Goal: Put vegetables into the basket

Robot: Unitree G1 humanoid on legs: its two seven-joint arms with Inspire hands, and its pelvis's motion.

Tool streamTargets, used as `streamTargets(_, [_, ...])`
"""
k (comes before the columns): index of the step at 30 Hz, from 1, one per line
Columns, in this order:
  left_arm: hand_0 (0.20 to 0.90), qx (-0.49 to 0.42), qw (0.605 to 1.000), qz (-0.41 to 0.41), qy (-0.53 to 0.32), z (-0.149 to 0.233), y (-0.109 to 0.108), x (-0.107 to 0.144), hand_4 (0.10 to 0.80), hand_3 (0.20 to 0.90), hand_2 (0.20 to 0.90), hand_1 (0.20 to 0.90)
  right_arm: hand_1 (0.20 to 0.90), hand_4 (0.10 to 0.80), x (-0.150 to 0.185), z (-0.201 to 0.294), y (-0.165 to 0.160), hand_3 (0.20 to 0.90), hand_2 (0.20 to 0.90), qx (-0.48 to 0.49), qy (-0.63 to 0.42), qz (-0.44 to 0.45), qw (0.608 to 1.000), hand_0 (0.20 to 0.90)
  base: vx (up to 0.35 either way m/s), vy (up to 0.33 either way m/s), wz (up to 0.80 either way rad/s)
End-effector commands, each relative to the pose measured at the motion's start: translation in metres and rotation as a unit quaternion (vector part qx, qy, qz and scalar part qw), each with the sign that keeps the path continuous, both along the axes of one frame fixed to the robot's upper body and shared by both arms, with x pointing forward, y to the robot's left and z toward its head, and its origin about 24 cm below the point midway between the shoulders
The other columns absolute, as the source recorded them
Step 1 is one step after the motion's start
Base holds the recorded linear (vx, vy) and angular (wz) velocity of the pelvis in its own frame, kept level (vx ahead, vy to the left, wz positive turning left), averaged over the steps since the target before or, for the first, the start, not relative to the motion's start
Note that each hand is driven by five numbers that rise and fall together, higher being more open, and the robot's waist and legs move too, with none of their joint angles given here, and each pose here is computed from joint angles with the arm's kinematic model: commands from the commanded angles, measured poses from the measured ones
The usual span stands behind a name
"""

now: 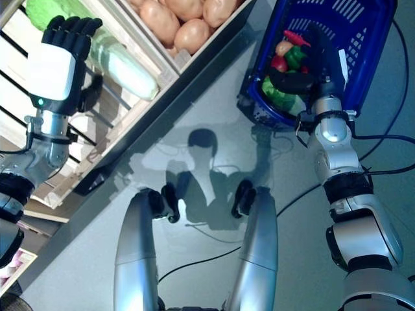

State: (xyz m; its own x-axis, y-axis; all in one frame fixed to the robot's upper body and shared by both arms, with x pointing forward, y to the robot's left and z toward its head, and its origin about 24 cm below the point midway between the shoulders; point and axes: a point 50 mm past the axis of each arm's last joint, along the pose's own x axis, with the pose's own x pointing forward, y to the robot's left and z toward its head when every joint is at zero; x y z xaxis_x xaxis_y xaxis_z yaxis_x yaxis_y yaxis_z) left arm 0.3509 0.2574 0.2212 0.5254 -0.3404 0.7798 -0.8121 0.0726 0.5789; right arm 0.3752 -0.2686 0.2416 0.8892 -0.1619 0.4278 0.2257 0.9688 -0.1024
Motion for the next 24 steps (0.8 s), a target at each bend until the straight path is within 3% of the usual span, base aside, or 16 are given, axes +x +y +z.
streamTargets(1, [0.9, -0.027, 0.991, -0.047, -0.12, 0.034, -0.003, -0.013, 0.8, 0.9, 0.9, 0.9, 0.9, 0.8, -0.013, 0.029, 0.005, 0.9, 0.9, 0.017, -0.102, 0.005, 0.995, 0.9, 0.018, -0.012, 0.05])
streamTargets(12, [0.9, 0.143, 0.987, -0.026, 0.073, 0.02, -0.019, 0.004, 0.8, 0.9, 0.9, 0.9, 0.9, 0.8, -0.011, 0.033, 0.001, 0.9, 0.9, 0.008, -0.079, 0.018, 0.997, 0.9, 0.005, 0.017, 0.0])
streamTargets(19, [0.9, 0.177, 0.967, 0.026, 0.18, 0.018, -0.012, 0.017, 0.8, 0.9, 0.9, 0.9, 0.9, 0.8, -0.007, 0.038, -0.007, 0.9, 0.9, 0.003, -0.074, 0.019, 0.997, 0.9, 0.007, 0.031, -0.01])
streamTargets(24, [0.9, 0.174, 0.961, 0.054, 0.207, 0.019, -0.007, 0.022, 0.8, 0.9, 0.9, 0.9, 0.9, 0.8, -0.005, 0.042, -0.008, 0.9, 0.9, -0.003, -0.072, 0.019, 0.997, 0.9, 0.004, 0.01, -0.01])
